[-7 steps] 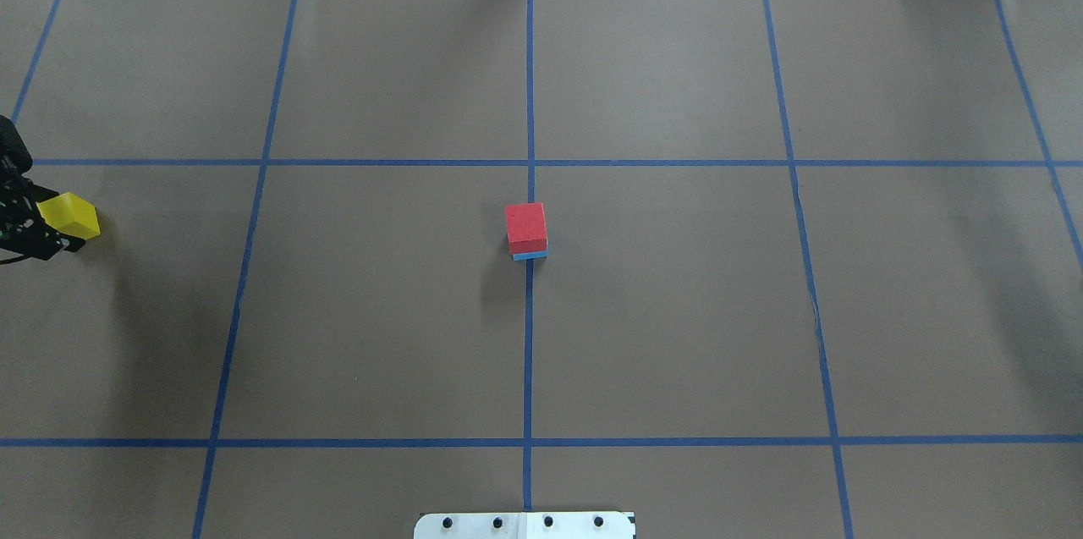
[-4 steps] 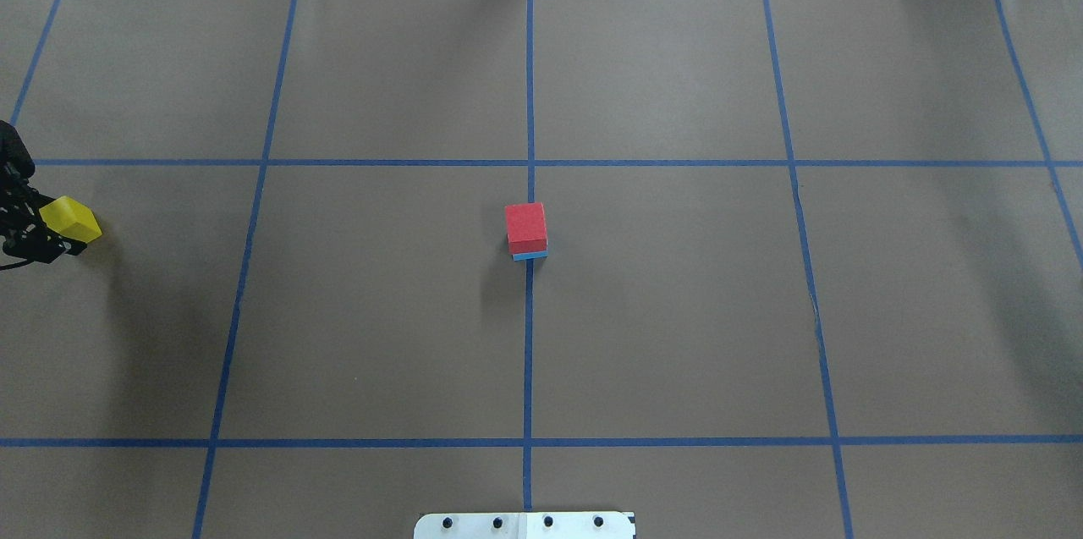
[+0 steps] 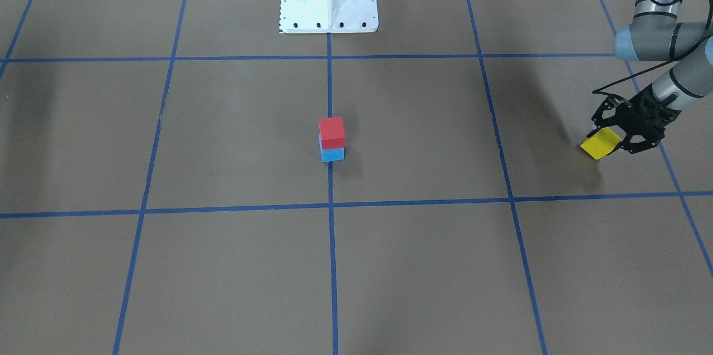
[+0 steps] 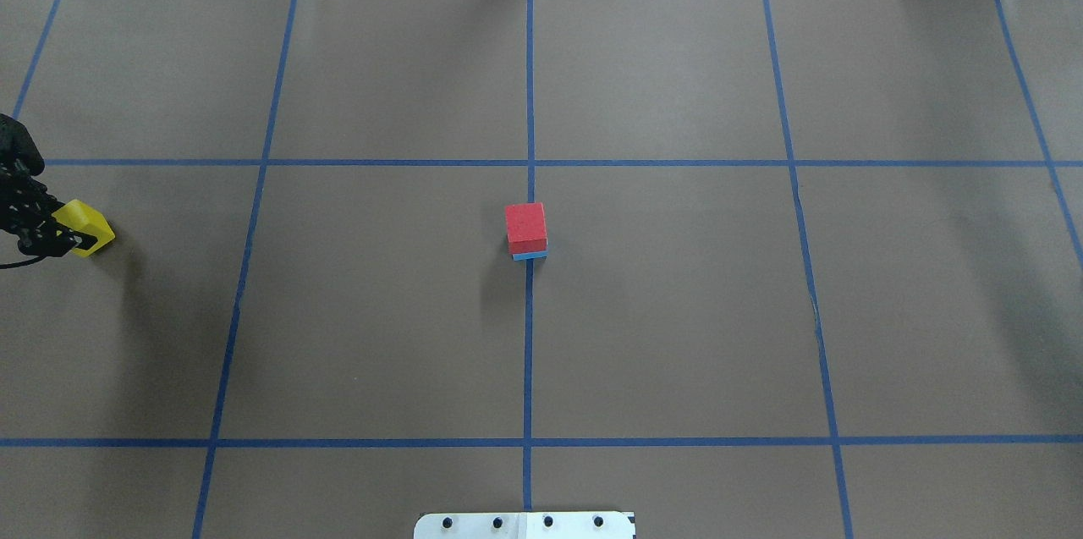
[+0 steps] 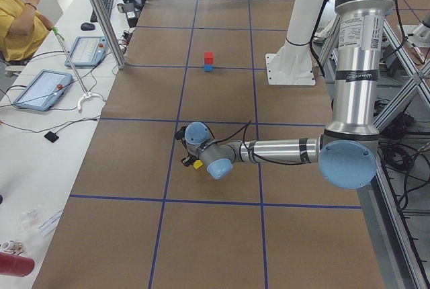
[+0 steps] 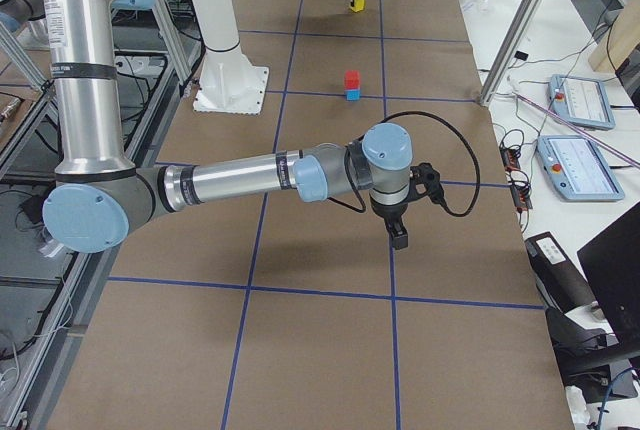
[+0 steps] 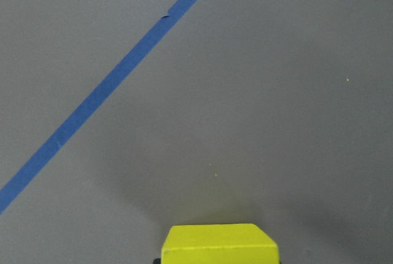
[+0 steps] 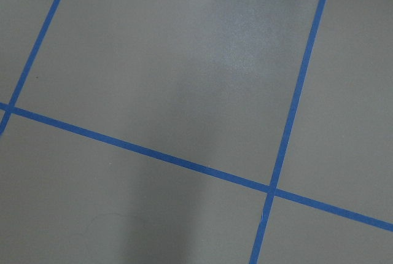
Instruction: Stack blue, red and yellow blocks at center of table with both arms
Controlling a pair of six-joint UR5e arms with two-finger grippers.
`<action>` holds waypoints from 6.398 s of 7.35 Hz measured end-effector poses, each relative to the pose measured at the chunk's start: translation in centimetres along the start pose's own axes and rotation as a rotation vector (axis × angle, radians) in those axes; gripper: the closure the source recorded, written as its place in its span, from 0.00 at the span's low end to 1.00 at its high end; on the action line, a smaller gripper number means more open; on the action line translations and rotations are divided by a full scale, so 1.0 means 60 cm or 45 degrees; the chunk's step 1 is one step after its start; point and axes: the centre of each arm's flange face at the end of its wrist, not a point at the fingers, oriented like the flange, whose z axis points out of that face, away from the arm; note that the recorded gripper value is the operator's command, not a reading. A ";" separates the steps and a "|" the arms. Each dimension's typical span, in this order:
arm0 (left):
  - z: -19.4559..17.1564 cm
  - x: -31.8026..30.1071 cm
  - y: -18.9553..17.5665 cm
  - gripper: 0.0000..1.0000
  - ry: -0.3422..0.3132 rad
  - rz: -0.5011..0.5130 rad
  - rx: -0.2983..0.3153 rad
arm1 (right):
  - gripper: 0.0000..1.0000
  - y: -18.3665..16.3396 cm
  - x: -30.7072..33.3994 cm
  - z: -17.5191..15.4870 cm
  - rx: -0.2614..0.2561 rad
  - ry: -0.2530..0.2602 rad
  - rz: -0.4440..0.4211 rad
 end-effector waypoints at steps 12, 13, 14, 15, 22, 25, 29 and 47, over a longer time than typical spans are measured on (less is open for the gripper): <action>-0.036 0.594 -0.759 1.00 -0.156 -1.088 0.028 | 0.00 -0.003 -0.001 -0.001 0.000 -0.002 0.006; -0.014 0.640 -0.788 1.00 -0.171 -1.122 0.026 | 0.00 -0.003 -0.001 -0.001 0.000 -0.002 0.006; 0.010 0.672 -0.806 0.94 -0.189 -1.138 0.015 | 0.00 -0.003 -0.001 -0.001 0.000 -0.002 0.006; 0.029 0.686 -0.813 0.88 -0.204 -1.147 0.002 | 0.00 -0.003 -0.001 -0.001 0.000 -0.002 0.006; 0.063 0.706 -0.797 0.41 -0.245 -1.195 -0.057 | 0.00 -0.003 -0.001 -0.001 0.000 -0.002 0.006; 0.075 0.719 -0.792 0.29 -0.260 -1.185 -0.053 | 0.00 -0.003 -0.001 -0.001 -0.001 -0.002 0.006; 0.076 0.725 -0.789 0.00 -0.263 -1.173 -0.046 | 0.00 -0.003 0.000 0.000 -0.002 -0.002 0.006; -0.379 -0.097 0.271 0.00 -0.274 -1.026 -0.288 | 0.00 0.034 0.090 -0.026 -0.169 0.123 0.289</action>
